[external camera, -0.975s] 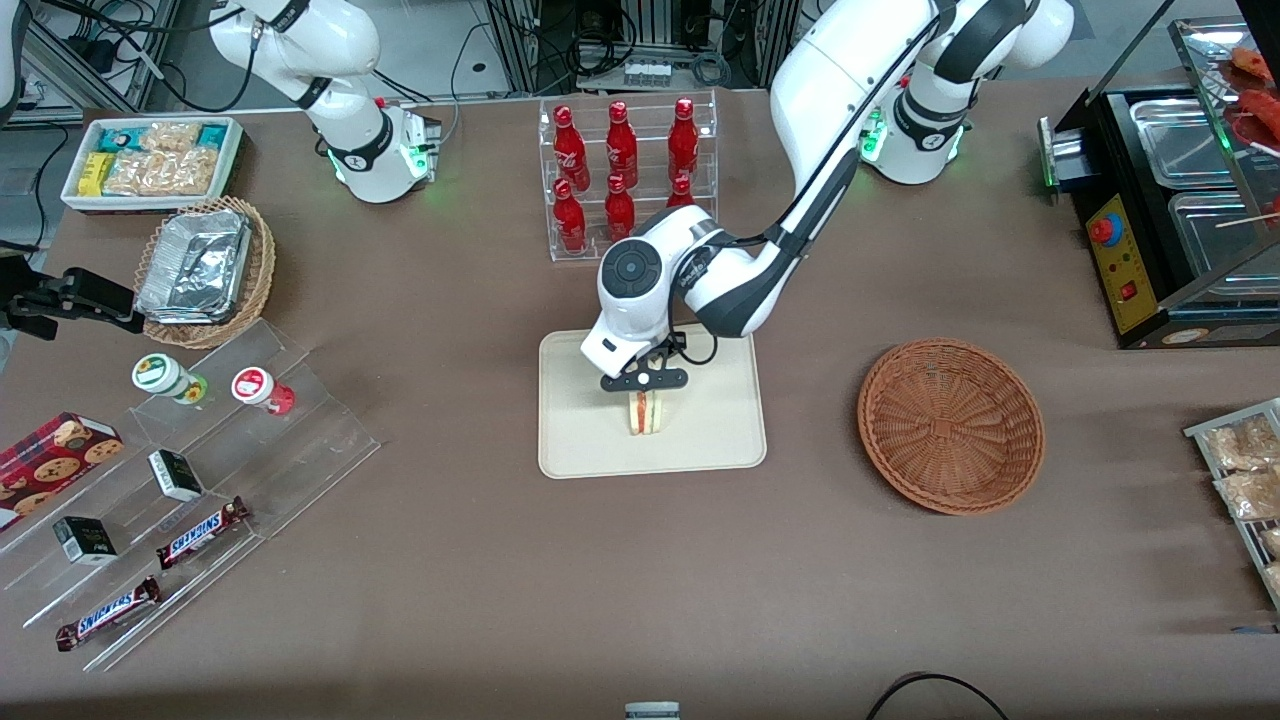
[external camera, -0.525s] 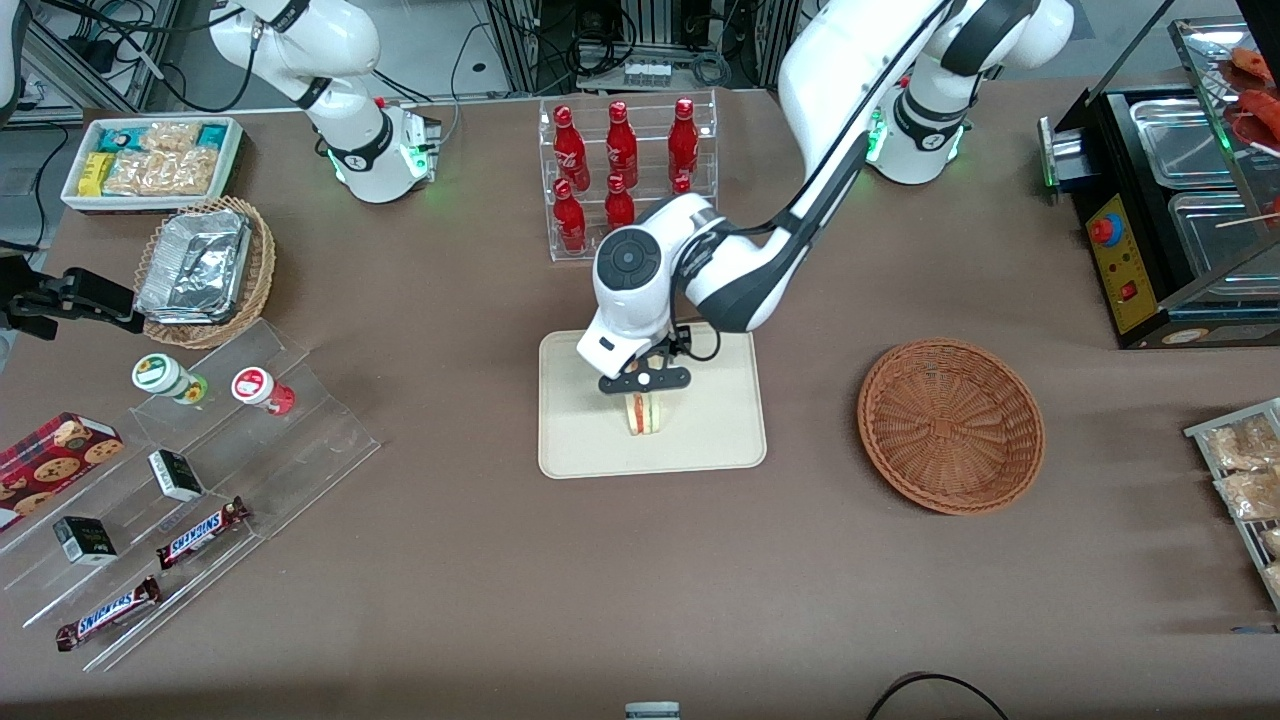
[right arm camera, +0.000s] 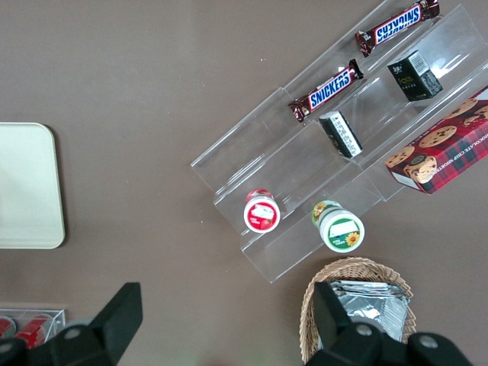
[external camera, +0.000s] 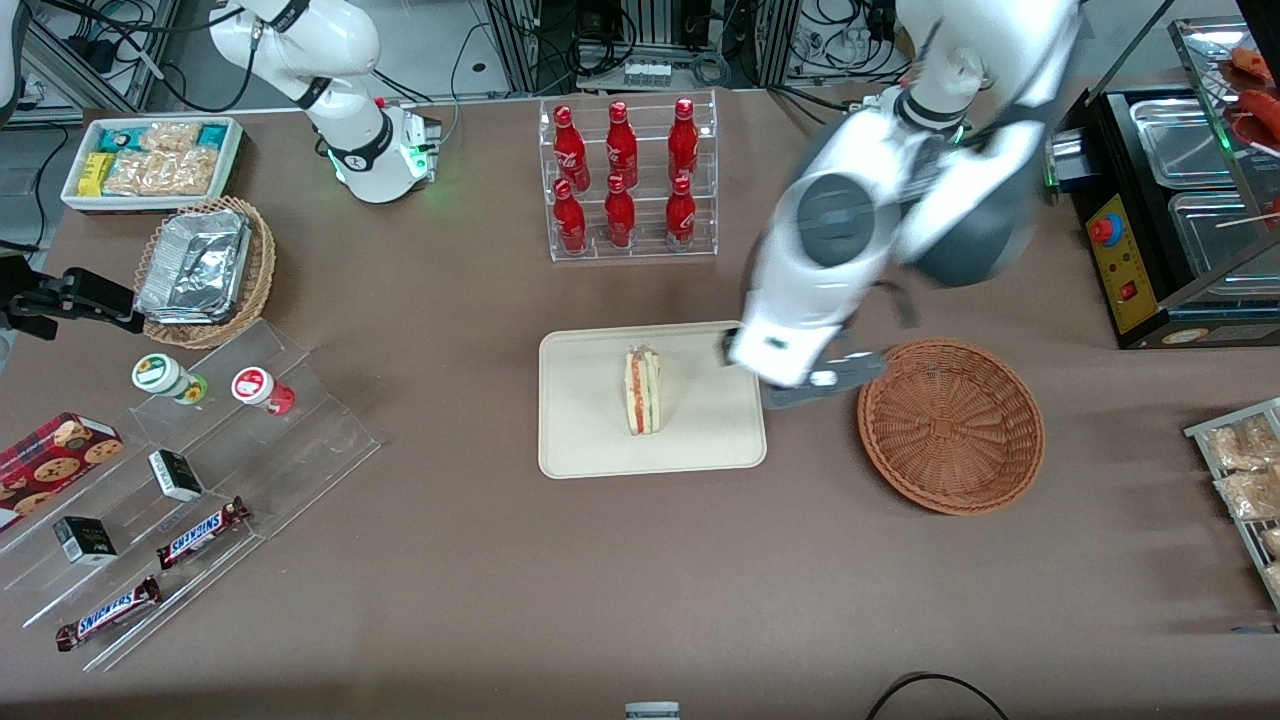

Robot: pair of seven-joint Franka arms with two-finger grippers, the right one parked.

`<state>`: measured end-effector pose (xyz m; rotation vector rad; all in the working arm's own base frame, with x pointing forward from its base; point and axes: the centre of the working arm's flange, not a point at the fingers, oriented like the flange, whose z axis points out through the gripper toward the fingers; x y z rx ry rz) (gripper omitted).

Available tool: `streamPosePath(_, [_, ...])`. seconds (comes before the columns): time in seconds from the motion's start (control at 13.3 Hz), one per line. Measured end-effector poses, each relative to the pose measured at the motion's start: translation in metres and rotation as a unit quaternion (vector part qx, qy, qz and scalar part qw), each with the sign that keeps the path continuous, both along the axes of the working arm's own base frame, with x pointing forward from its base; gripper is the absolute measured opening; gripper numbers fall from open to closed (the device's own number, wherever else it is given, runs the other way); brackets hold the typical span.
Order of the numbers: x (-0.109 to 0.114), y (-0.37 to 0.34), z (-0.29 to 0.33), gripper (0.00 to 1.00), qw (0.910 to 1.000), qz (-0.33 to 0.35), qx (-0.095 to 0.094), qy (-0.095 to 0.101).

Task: Place sandwich from basket to tray

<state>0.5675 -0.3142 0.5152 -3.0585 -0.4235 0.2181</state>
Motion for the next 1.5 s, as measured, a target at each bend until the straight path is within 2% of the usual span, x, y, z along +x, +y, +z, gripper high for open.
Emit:
streamPosePath(0.3, [-0.004, 0.117, 0.069, 1.00, 0.9996, -0.017, -0.001, 0.024])
streamPosePath(0.6, [-0.019, 0.178, 0.084, 1.00, 0.9987, -0.039, -0.005, 0.033])
streamPosePath(0.97, [-0.046, 0.244, 0.102, 1.00, 0.9959, -0.084, -0.017, 0.029])
streamPosePath(1.5, [-0.040, 0.273, 0.109, 1.00, 0.9950, -0.095, -0.026, 0.015])
